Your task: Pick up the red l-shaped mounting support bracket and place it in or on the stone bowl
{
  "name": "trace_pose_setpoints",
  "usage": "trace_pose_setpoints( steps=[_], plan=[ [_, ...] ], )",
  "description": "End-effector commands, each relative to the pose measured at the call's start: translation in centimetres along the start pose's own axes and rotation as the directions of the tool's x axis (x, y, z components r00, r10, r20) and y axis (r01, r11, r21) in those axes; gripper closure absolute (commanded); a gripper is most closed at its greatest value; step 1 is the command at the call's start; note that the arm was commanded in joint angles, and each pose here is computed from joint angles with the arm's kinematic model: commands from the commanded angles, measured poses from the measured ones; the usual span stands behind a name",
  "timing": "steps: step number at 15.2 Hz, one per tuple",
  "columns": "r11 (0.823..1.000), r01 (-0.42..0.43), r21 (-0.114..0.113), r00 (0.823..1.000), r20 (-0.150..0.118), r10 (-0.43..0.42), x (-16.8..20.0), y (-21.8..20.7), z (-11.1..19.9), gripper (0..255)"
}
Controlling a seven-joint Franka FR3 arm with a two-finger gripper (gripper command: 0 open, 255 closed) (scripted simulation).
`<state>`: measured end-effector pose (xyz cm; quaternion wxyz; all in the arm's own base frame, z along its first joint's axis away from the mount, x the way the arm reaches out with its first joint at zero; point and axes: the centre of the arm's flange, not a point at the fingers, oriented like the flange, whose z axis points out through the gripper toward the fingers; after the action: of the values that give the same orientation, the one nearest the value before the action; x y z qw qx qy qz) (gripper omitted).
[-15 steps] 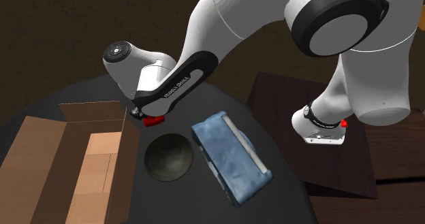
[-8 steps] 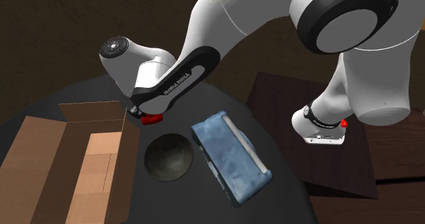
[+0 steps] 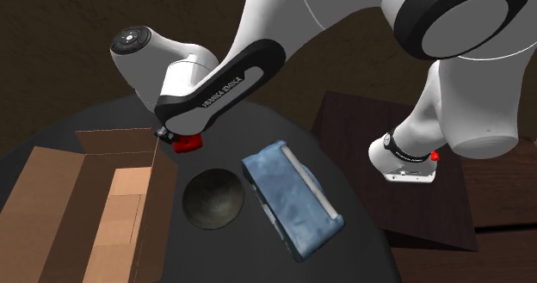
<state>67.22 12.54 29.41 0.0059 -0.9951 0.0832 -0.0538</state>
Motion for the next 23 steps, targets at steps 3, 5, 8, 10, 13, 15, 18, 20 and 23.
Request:
trace_pose_setpoints(
  steps=[3, 5, 8, 10, 13, 15, 18, 20, 23],
  plan=[
    [1.000, 0.000, 0.000, 1.000, 0.000, 0.000, 0.3, -0.1, -2.0, 255],
    [1.000, 0.000, 0.000, 1.000, 0.000, 0.000, 0.4, -0.1, -3.1, 255],
    [1.000, 0.000, 0.000, 1.000, 0.000, 0.000, 0.6, -0.1, -4.7, 255],
    [1.000, 0.000, 0.000, 1.000, 0.000, 0.000, 0.7, -0.1, -5.7, 255],
    [1.000, 0.000, 0.000, 1.000, 0.000, 0.000, 0.9, -0.2, -7.3, 255],
    [1.000, 0.000, 0.000, 1.000, 0.000, 0.000, 1.0, -0.2, -8.3, 255],
    [1.000, 0.000, 0.000, 1.000, 0.000, 0.000, 1.2, -0.2, -9.9, 255],
    [1.000, 0.000, 0.000, 1.000, 0.000, 0.000, 1.3, -0.2, -11.0, 255],
    [1.000, 0.000, 0.000, 1.000, 0.000, 0.000, -0.8, -1.8, -11.6, 255]
  ],
)
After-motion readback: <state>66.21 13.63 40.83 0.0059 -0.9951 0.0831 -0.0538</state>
